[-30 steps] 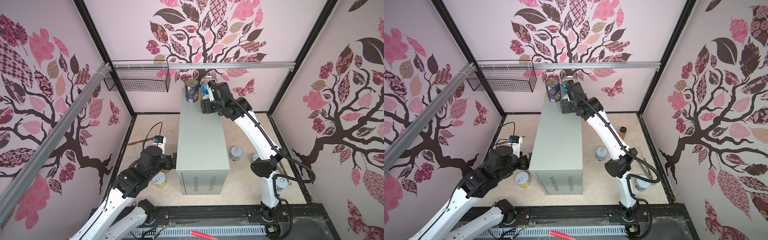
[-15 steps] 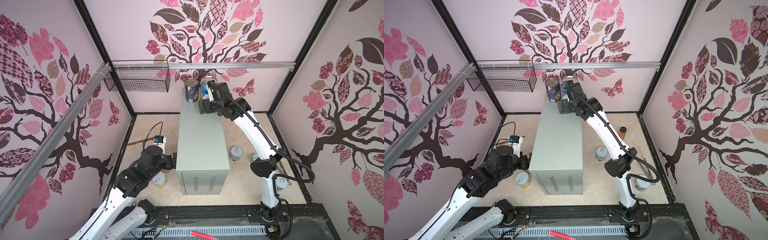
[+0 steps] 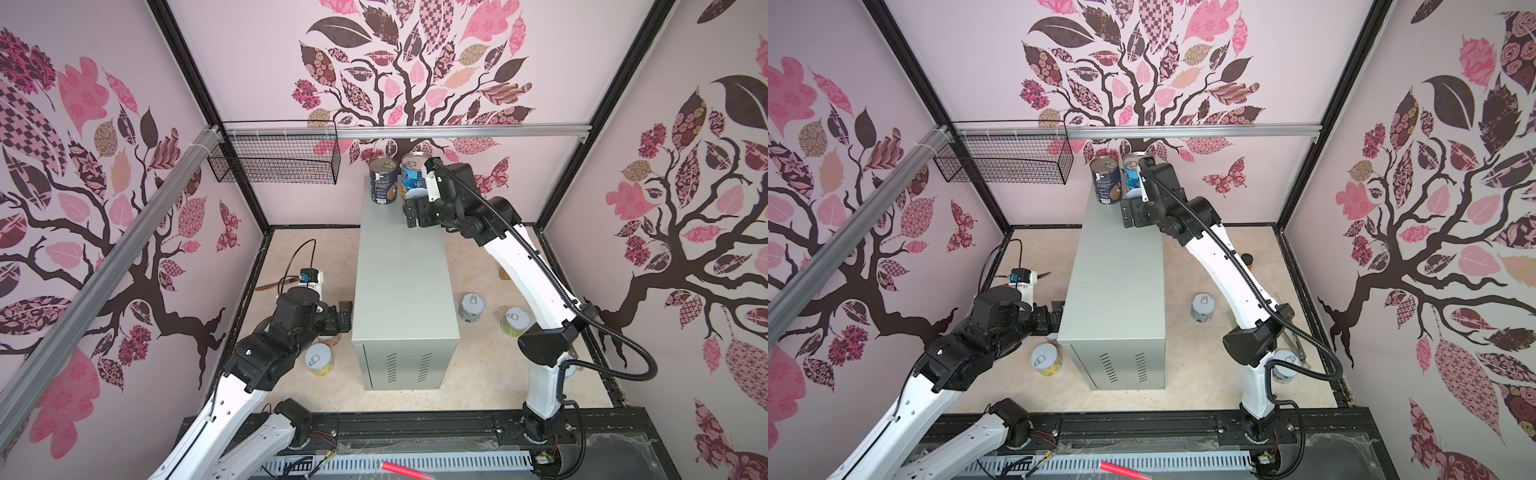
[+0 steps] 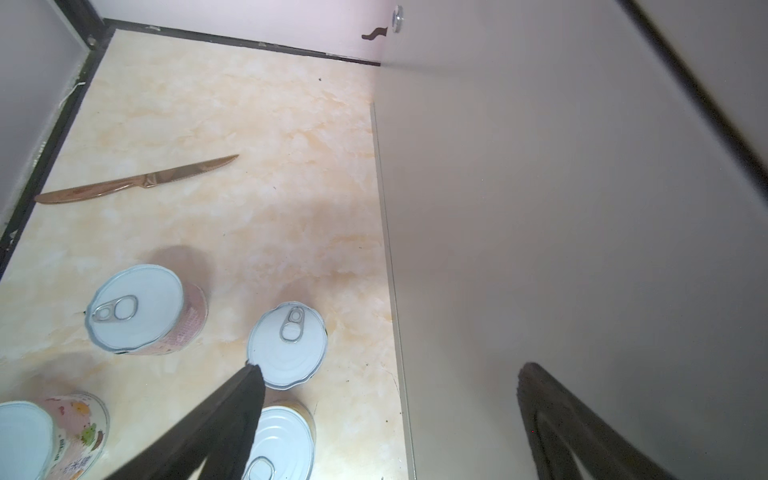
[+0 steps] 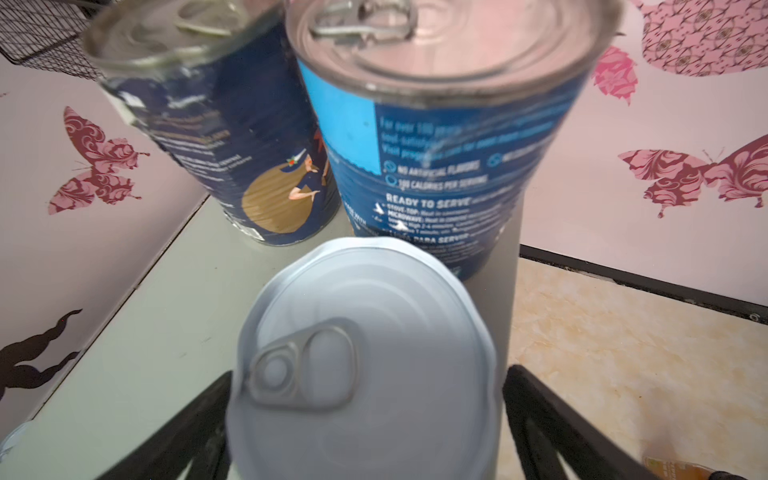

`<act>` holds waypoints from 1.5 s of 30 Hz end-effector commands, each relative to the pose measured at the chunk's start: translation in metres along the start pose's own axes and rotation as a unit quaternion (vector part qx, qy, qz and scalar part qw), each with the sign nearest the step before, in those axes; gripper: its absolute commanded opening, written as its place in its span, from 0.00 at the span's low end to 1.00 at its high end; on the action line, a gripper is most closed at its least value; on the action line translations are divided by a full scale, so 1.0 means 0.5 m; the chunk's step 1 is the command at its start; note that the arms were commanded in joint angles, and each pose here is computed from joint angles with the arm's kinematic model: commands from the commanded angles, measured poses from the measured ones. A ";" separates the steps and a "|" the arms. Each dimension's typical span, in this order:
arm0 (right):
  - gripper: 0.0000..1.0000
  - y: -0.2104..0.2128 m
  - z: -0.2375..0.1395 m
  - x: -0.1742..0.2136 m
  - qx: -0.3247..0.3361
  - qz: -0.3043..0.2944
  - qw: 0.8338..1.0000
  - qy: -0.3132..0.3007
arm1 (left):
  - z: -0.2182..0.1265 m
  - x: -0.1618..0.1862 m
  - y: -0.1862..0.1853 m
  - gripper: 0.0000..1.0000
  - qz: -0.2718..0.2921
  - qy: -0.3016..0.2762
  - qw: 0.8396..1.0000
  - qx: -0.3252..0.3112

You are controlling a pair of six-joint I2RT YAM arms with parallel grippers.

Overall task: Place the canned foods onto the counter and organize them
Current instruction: 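Lower the silver-lidded can before the blue-labelled can, open the right gripper, then withdraw the right gripper beside the cabinet while the left gripper lowers over a pink-labelled can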

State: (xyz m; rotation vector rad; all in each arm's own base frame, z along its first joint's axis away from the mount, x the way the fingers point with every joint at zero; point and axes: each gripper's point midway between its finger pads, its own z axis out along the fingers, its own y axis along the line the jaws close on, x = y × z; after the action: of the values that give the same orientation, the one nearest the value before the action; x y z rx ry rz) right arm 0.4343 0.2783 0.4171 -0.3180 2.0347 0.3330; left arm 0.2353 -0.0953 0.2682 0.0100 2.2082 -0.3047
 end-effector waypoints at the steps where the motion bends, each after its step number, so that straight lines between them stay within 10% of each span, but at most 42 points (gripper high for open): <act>1: 1.00 -0.001 -0.089 -0.059 -0.020 0.011 0.998 -0.050 | -0.023 -0.028 0.006 0.98 -0.025 -0.011 1.000 -0.003; 28: 1.00 -0.174 -0.411 0.170 0.029 0.148 0.972 -0.177 | 0.061 0.041 0.155 0.98 -0.151 0.074 0.980 -0.107; 45: 1.00 -0.217 -0.301 0.470 0.042 0.255 0.960 -0.108 | 0.150 0.090 0.188 0.98 -0.139 0.159 0.966 -0.147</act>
State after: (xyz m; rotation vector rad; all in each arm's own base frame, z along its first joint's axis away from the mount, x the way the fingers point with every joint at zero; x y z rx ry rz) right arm 0.2434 0.1077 0.2567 0.2247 1.9616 0.5061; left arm 0.2746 -0.0263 0.1734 -0.4727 2.5483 -0.1454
